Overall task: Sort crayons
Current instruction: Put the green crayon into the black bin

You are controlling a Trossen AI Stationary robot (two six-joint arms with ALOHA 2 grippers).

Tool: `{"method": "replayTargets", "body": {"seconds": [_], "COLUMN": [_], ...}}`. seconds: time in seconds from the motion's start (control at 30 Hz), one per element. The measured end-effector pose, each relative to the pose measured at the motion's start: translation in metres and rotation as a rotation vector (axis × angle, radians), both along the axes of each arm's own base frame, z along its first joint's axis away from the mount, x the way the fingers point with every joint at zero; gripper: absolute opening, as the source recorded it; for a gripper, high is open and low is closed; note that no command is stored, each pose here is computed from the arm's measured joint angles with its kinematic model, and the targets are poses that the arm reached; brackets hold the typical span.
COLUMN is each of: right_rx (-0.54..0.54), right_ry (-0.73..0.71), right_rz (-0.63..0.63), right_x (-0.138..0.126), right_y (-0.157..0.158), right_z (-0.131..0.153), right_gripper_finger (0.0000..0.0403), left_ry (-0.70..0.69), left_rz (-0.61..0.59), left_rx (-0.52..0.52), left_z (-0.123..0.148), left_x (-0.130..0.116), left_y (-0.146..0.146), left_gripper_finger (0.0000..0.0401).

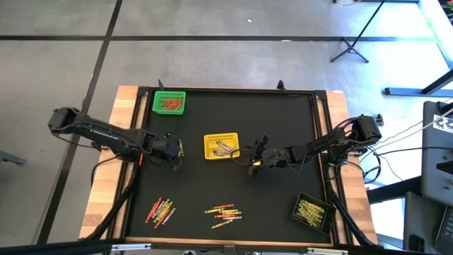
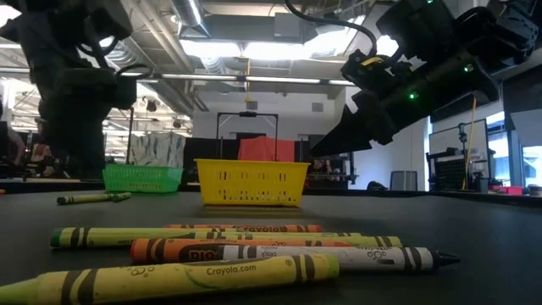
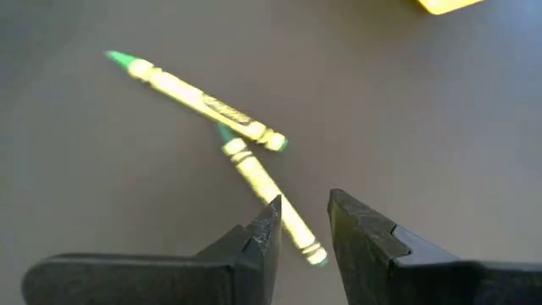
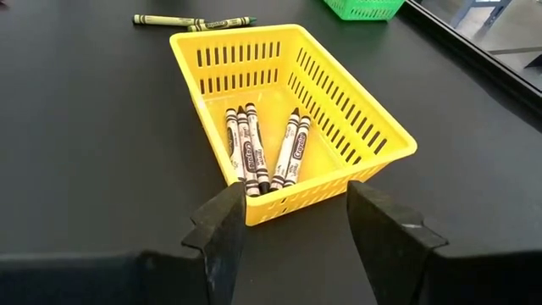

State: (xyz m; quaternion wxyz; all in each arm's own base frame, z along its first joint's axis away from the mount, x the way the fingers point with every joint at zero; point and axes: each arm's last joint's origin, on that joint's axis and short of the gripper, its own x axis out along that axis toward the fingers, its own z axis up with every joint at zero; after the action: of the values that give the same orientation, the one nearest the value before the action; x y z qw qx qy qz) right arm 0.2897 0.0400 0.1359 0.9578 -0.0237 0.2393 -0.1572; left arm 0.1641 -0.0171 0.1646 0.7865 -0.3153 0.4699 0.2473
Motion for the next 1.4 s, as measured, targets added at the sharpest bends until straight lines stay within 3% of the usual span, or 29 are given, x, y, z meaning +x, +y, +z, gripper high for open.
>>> {"method": "replayTargets", "body": {"seconds": [0.17,0.5,0.73,1.03,1.23,1.4], "right_rx": [0.001,0.001,0.001,-0.001,0.004,0.039], "right_ry": [0.000,0.000,0.000,0.001,-0.010,-0.020], "right_rz": [0.000,-0.001,-0.001,-0.004,-0.005,-0.011], "right_x": [0.000,0.000,0.000,0.000,0.000,0.000], "right_y": [0.000,0.000,0.000,0.000,0.000,0.000], "right_z": [0.000,0.000,0.000,0.000,0.001,0.001], "right_gripper_finger": [0.0202,0.0202,0.0202,0.0202,0.0202,0.0225], "left_ry": [-0.012,0.105,0.162,0.163,0.123,0.018], "left_rz": [-0.031,-0.019,-0.104,-0.104,-0.123,-0.238], "left_rx": [-0.004,0.054,0.107,0.113,0.102,0.124], "left_z": [-0.013,-0.030,-0.039,-0.039,-0.033,-0.011], "left_x": [0.005,0.008,0.011,0.011,0.009,0.016], "left_y": [-0.008,-0.009,-0.010,-0.009,-0.011,-0.019], "left_gripper_finger": [0.0086,0.0086,0.0078,0.0007,0.0010,0.0010]}}
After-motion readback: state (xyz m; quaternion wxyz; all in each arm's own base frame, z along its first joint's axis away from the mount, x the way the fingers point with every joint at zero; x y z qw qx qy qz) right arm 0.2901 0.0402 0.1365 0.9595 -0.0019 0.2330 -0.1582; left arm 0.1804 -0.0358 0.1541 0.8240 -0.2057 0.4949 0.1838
